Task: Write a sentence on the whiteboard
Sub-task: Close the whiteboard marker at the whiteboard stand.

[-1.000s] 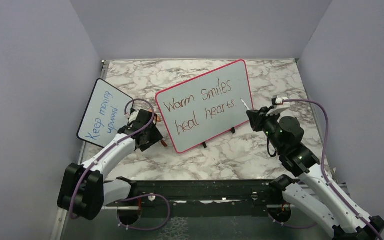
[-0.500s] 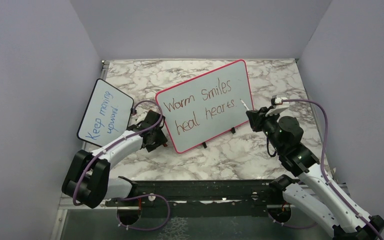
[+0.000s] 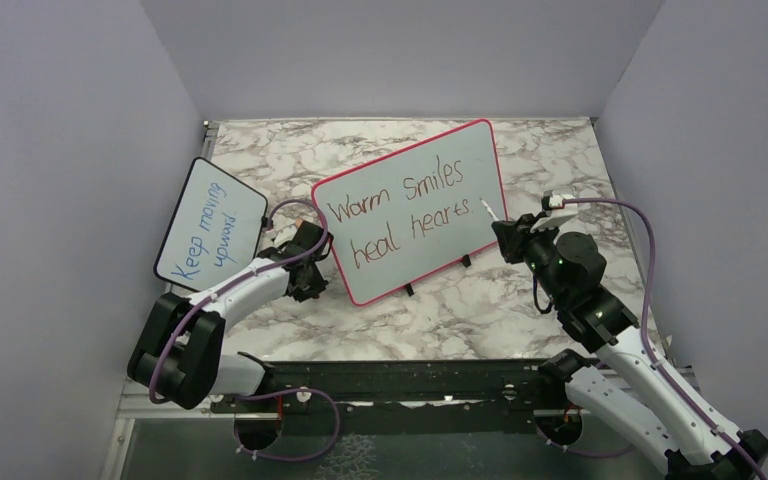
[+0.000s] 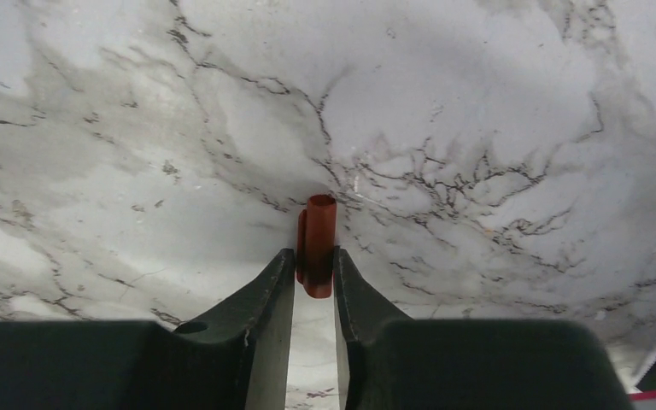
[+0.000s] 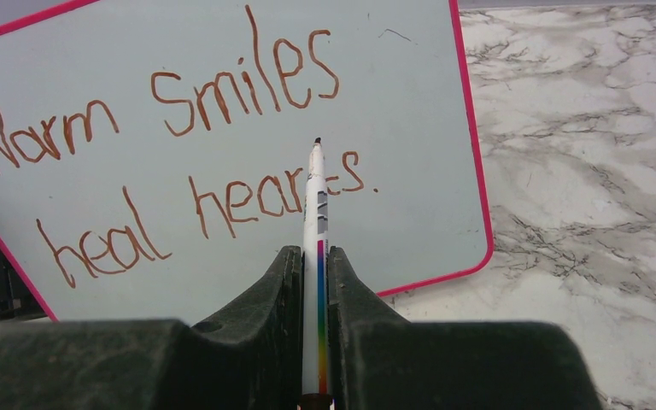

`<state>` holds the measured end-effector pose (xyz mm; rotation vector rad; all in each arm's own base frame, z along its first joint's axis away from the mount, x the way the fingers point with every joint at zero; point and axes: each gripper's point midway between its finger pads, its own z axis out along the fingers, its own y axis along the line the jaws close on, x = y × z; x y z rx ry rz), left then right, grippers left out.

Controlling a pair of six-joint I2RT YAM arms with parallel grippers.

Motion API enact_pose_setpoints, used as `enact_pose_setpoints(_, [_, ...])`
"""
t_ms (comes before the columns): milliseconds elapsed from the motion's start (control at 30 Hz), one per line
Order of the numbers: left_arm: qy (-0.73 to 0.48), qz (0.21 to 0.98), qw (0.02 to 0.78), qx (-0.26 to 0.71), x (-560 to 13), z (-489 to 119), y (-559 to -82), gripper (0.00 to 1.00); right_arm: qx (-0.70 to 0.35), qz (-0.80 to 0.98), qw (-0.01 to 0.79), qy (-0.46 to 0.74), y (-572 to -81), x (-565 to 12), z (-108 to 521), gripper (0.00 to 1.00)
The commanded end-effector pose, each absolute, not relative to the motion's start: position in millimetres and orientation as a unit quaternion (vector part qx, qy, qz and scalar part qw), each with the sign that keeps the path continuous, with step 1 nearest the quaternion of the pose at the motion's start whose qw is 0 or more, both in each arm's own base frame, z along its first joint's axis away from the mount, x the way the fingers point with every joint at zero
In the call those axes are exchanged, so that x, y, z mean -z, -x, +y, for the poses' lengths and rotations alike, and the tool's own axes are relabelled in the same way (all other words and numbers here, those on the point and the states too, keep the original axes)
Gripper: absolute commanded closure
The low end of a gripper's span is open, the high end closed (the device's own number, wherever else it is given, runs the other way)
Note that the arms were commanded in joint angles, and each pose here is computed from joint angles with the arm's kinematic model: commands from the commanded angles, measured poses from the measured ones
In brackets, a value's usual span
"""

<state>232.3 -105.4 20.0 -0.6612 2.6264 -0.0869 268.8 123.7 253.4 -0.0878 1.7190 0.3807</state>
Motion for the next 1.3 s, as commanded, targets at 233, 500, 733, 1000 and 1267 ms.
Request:
enact_pose_setpoints(233, [0.179, 0.967, 0.179, -0.037, -18.7, -86.0, -215.6, 0.77, -0.175, 0.743, 0.645, 0.038, -268.3, -259.8, 124.2, 1.0])
enact_pose_setpoints(500, [0.179, 0.969, 0.159, -0.052, -8.4, -82.9, -209.5, 0.72, -0.176, 0.743, 0.644, 0.04, -268.0, -260.5, 125.0, 1.0])
enact_pose_setpoints(733, [0.189, 0.965, 0.177, -0.04, -17.7, -81.4, -207.3, 0.91, -0.176, 0.744, 0.643, 0.042, -268.4, -260.7, 125.8, 0.99])
enact_pose_setpoints(1000, [0.186, 0.954, 0.234, -0.019, -49.8, -77.9, -215.3, 0.98, -0.182, 0.747, 0.636, 0.063, -268.3, -260.7, 132.7, 0.99])
enact_pose_setpoints(1267, [0.11, 0.919, 0.376, 0.031, -137.5, -77.0, -239.4, 1.0, -0.213, 0.741, 0.629, 0.099, -262.0, -267.7, 147.8, 1.0])
